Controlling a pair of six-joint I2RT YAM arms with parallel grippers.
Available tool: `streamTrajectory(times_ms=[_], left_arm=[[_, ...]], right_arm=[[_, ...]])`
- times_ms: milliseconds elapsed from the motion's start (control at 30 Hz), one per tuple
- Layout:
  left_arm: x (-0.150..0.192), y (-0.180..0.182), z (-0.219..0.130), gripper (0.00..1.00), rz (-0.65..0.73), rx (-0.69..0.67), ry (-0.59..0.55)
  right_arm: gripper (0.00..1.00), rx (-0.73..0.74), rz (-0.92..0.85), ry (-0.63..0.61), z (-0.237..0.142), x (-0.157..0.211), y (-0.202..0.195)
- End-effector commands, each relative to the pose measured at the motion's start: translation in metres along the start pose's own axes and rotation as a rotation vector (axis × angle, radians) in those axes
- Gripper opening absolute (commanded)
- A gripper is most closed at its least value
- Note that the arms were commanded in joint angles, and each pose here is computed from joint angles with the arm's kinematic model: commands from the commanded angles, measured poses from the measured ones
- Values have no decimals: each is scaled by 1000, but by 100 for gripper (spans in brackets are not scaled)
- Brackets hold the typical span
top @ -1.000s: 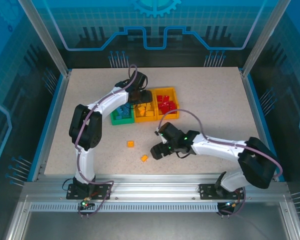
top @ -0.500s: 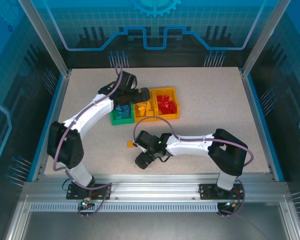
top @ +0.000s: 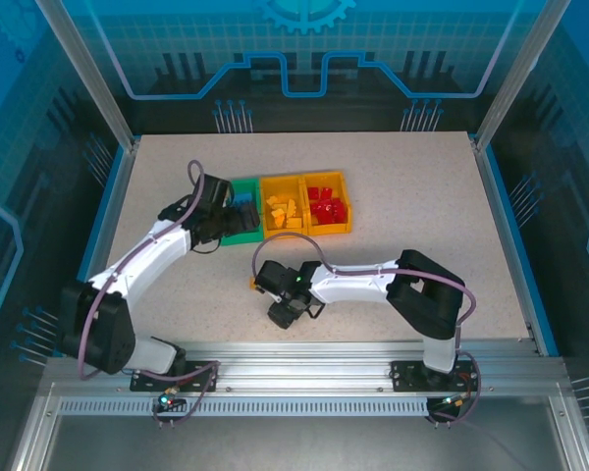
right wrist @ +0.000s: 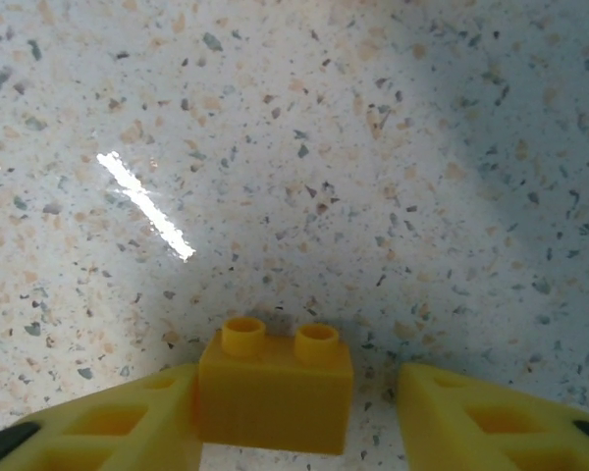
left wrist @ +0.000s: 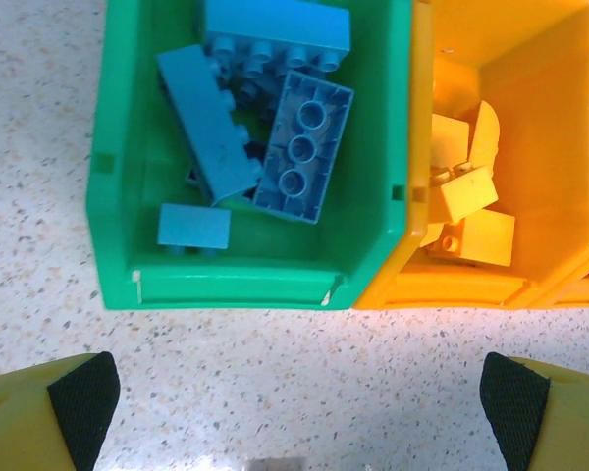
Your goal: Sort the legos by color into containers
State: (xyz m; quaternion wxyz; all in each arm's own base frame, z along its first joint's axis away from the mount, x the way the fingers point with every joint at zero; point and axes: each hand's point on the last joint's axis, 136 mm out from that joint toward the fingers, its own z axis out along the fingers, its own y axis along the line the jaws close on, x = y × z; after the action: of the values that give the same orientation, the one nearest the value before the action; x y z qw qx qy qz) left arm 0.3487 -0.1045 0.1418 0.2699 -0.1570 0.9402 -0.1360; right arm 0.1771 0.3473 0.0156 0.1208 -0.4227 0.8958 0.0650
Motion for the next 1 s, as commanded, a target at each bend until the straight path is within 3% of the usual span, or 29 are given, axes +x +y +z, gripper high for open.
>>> streamTrajectory(times_ms=[0, 333, 567, 767, 967], left_arm=[[4, 15, -7, 99, -34, -28, -20], [37, 43, 1, 99, -28, -97, 38], [66, 51, 7, 99, -45, -97, 85], [98, 41, 14, 99, 36, -116, 144], [125, 26, 24, 99, 102, -109, 196]], right_arm=[[48, 16, -16, 36, 0, 6, 4], [38, -63, 76, -176, -58, -46, -13], [38, -133, 232, -331, -98, -91, -67], [36, -64, 383, -295, -92, -123, -135], [35, -26, 464, -264, -78, -151, -176]])
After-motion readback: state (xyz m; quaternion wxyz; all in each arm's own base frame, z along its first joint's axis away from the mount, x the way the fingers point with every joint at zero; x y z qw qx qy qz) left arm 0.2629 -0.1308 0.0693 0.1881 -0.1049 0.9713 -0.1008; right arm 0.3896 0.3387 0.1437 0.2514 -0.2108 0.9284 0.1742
